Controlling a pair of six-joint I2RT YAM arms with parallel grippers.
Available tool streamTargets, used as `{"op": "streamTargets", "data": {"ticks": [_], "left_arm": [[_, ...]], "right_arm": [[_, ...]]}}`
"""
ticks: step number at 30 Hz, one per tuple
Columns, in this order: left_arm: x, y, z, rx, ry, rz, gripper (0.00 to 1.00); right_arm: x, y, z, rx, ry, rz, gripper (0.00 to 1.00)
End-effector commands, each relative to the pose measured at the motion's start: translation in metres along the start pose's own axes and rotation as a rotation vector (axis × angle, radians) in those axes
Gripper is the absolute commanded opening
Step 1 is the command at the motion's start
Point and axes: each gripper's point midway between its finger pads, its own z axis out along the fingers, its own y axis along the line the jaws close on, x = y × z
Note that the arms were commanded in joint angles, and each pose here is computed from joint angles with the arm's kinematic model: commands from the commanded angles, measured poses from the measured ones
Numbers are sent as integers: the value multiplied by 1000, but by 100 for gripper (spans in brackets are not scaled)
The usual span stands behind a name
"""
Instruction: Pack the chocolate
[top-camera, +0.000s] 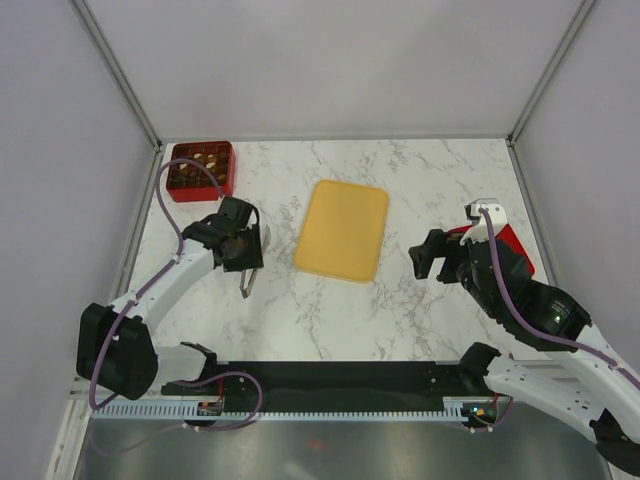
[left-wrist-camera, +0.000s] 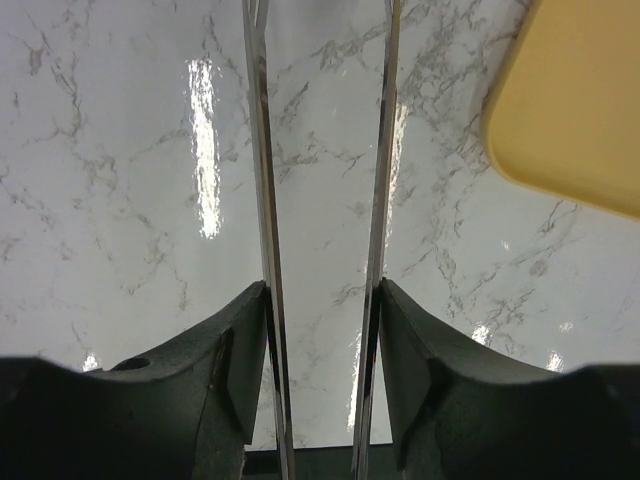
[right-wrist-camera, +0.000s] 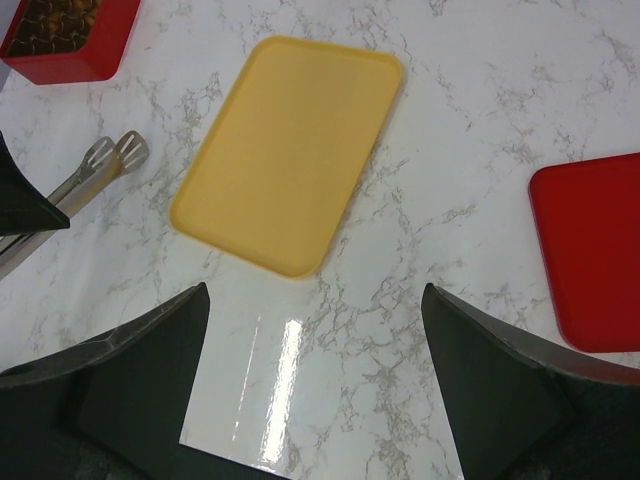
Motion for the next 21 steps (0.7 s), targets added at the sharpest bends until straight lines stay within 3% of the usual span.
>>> {"op": "streamTargets", "data": {"ticks": [1,17,21], "left_arm": [[-11,-4,1,2,-74,-68,55],[37,-4,32,-6,65,-112,65],[43,-5,36,-9,88,-117,75]], "right_arm": [[2,1,-2,-9,6,16,95],[14,1,6,7,38,18,95],[23,0,12,24,68,14,98]]}}
